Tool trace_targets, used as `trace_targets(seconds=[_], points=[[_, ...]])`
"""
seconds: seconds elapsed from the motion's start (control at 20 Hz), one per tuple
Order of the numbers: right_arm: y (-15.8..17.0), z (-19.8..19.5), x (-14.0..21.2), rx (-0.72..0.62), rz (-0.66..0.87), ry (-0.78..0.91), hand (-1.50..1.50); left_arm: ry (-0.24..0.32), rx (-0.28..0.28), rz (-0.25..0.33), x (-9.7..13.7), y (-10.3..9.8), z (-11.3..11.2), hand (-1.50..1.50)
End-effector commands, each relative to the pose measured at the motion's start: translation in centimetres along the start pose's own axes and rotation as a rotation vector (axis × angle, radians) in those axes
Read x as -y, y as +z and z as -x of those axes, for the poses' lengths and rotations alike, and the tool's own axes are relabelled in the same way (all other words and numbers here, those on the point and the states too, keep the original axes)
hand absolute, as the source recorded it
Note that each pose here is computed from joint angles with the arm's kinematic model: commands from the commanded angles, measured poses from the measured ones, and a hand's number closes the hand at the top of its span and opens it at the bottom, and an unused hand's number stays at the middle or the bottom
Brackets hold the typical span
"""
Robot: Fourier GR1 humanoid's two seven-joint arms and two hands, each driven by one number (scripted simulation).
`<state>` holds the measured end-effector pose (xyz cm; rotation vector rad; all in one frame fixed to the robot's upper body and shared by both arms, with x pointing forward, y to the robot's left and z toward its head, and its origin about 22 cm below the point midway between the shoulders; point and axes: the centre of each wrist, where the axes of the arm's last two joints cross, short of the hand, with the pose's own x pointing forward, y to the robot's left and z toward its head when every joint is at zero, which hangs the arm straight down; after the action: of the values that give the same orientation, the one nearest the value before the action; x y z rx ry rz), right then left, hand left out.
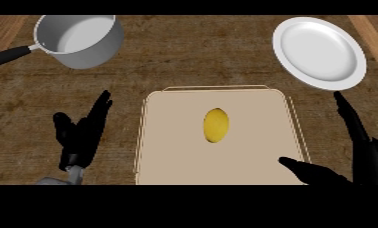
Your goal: Pick the lemon from the tray and place it in the plate
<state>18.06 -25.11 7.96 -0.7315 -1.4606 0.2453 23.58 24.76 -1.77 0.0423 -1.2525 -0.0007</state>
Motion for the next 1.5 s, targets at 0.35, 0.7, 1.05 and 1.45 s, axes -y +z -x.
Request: trace_targets(seconds=[0.35, 0.7, 1.05, 1.45], points=[[0.1, -8.5, -3.5, -0.153, -0.150, 0.230, -1.50, 0.003, -0.081, 0.050, 0.6, -0.3, 1.4, 0.00], [-0.3, -10.4, -8.6, -0.233, -0.184, 0.302, -1.50, -0.011, -0.066, 0.048, 0.3, 0.2, 1.4, 0.00], [-0.3, -11.1, -10.5, -0.278, -0.277, 0.250, -1.50, 0.011, -0.059, 0.040, 1.5, 0.1, 1.1, 0.00], [-1.0, -12.3, -12.8, -0.283, -0.246, 0.326, -1.50, 0.008, -0.089, 0.035, 0.8, 1.3, 2.9, 0.00]])
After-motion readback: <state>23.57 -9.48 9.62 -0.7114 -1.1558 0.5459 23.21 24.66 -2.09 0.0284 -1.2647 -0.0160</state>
